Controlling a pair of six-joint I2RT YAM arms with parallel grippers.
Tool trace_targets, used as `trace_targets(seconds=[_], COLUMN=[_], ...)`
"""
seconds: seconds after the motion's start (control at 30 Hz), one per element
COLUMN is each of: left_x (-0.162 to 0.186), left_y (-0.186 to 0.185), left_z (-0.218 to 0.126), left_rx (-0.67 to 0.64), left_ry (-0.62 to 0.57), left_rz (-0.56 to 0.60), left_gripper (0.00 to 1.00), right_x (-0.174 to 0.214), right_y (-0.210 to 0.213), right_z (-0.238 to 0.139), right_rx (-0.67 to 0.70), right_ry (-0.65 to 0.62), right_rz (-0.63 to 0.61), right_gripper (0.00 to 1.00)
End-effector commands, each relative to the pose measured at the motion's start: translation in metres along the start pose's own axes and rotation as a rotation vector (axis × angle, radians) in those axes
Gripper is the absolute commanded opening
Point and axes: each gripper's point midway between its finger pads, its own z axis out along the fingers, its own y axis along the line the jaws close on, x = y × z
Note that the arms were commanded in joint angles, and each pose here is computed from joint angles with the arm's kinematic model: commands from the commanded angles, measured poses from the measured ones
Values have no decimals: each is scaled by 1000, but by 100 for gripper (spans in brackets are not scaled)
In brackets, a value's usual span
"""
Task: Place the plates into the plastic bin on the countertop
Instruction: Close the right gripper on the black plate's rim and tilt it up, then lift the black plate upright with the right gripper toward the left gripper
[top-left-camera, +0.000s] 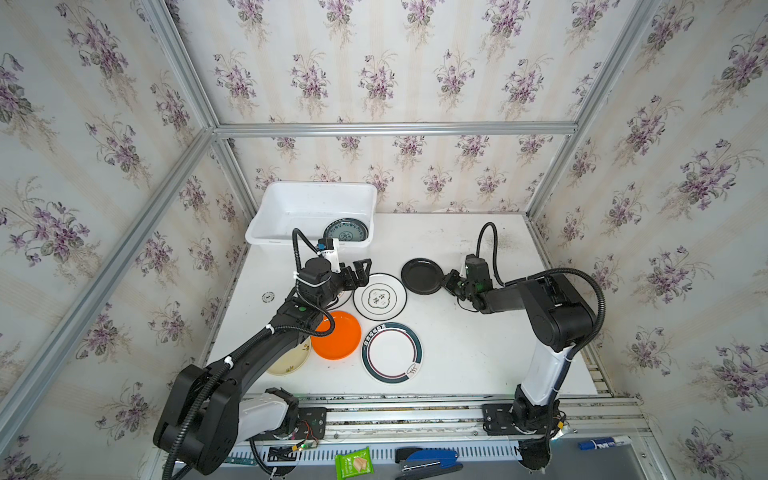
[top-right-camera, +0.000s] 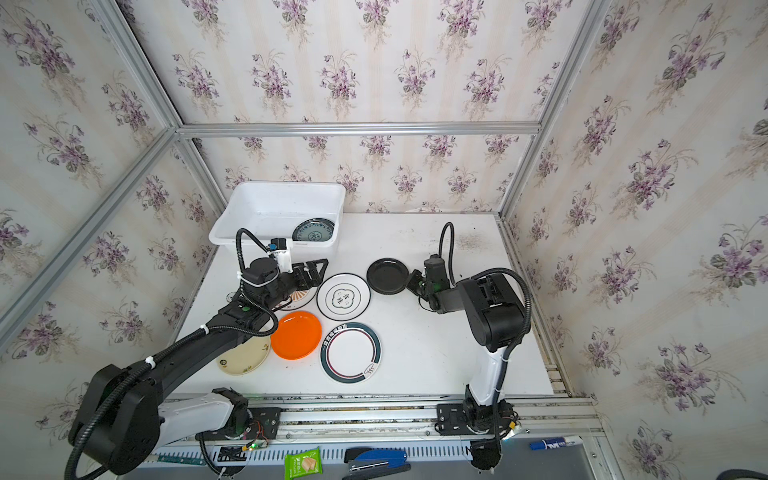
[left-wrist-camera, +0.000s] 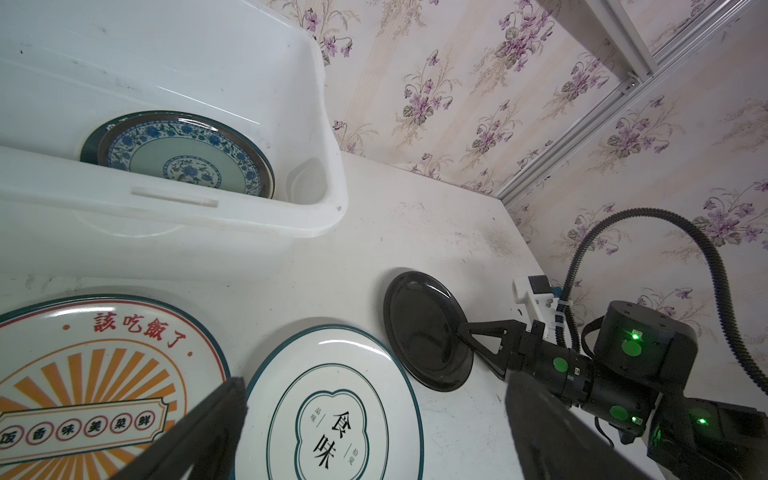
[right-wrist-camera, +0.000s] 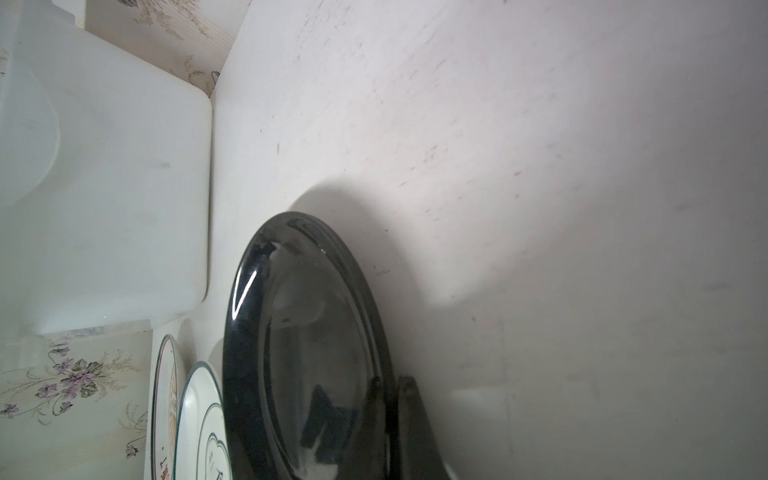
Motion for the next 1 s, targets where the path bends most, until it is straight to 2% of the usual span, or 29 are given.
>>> trace_targets(seconds=[0.0, 0.53, 0.73, 0.97], left_x=[1, 7, 14, 17], left_y=[0, -7, -3, -6], left_z=[6, 14, 16, 24], left_rx=[2, 50, 43, 65], left_ry=[8, 34, 45, 66], left_rz=[7, -15, -21, -29], left_gripper=[99, 99, 99, 99], right_x=[0, -16, -21, -25], right_y=[-12, 6, 12, 32], right_z=[-2, -32, -51, -84], right_rx=[62, 26, 38, -16], right_ry=[-3, -46, -74, -116], right_rz=[-1, -26, -74, -96], right_gripper=[0, 0, 0, 0])
